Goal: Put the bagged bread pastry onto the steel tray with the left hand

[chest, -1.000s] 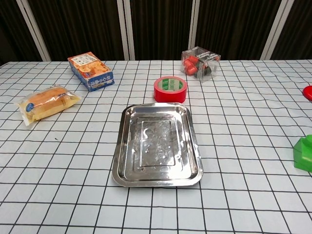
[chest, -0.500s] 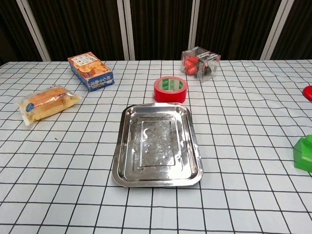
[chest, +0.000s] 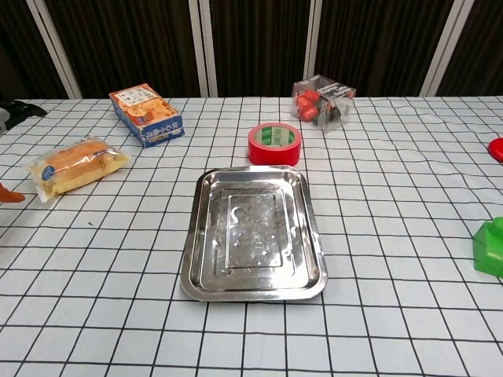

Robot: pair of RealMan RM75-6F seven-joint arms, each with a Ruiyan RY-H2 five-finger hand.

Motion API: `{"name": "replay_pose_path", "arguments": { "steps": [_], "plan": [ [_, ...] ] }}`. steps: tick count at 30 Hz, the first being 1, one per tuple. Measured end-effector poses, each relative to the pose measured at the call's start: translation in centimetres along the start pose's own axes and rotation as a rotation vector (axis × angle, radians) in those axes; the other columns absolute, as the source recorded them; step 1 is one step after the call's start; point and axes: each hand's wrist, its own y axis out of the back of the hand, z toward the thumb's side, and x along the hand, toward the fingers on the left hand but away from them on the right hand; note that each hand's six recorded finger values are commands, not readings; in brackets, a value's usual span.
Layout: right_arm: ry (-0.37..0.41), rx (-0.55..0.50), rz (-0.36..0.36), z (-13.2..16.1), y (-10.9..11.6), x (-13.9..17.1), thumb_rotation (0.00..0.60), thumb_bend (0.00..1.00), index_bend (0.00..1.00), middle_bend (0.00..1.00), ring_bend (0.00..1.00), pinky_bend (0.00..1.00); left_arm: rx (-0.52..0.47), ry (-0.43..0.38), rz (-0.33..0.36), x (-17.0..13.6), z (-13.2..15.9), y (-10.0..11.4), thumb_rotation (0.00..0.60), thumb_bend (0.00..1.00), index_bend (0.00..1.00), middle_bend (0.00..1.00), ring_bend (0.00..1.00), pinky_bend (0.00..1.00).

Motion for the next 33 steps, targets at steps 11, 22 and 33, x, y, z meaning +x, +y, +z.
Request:
{"name": "replay_pose_path", "arguments": {
  "steps": [11,22,33],
  "plan": [
    [-0.041,0.022,0.008,-0.5,-0.3,-0.9,0.6,0.3,0.0,0.0,0.0,0.0,0.028,0.047,-0.074,4.7,-0.1,-2.6,0.6,0.12,0.0,0.05,0.02,0.17],
    [-0.054,0.03,0.01,-0.4,-0.3,-1.2,0.6,0.3,0.0,0.0,0.0,0.0,0.038,0.02,-0.128,7.2,1.5,-4.3,0.6,0.12,0.0,0.06,0.02,0.16],
    [-0.056,0.028,0.009,-0.4,-0.2,-1.2,0.6,0.3,0.0,0.0,0.0,0.0,0.03,-0.002,-0.138,7.8,3.2,-4.9,0.6,0.25,0.22,0.39,0.38,0.41]
  ]
}}
